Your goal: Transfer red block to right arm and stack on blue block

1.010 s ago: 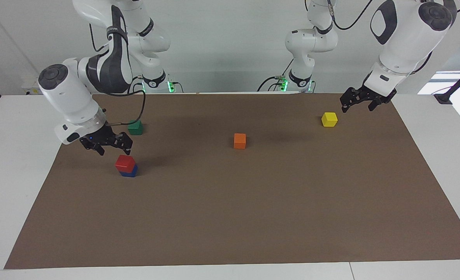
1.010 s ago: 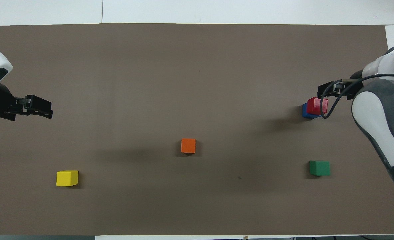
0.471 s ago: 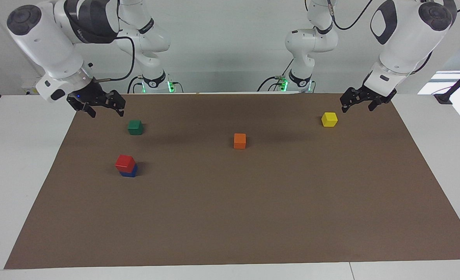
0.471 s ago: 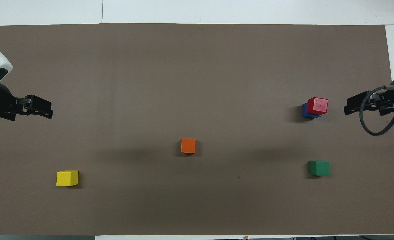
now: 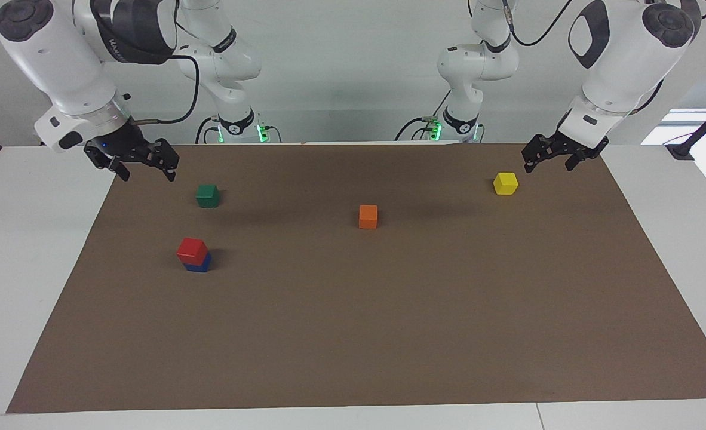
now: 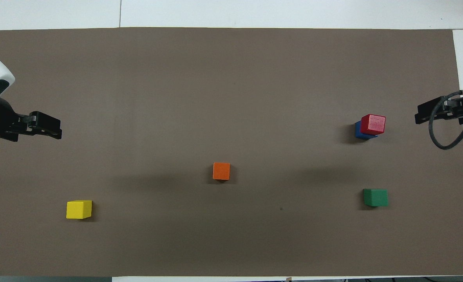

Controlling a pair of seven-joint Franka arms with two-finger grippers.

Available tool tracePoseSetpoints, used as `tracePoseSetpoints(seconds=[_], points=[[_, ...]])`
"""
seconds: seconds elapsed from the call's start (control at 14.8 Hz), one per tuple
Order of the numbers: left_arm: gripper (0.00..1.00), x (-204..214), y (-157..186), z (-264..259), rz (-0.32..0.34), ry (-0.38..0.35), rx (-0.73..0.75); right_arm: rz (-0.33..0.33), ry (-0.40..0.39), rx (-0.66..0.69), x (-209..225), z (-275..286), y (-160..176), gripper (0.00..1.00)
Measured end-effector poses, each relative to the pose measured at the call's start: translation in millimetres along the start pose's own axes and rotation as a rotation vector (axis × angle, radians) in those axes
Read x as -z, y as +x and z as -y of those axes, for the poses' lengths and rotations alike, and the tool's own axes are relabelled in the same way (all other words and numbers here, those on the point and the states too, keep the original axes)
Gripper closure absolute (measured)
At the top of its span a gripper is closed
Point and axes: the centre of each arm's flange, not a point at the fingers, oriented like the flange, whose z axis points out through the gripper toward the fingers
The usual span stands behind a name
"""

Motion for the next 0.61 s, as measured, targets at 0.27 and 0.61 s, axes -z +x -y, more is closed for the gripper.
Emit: tracePoseSetpoints(seconds=[0.27,0.61], points=[[0.0,0.0,0.0,0.0,0.0,0.0,0.0,-0.002,-0.003,-0.002,-0.3,-1.5,0.7,0.0],[0.0,0.0,0.0,0.0,0.0,0.0,0.0,-0.002,-0.004,0.009,-0.2,-1.5,0.7,0.0]])
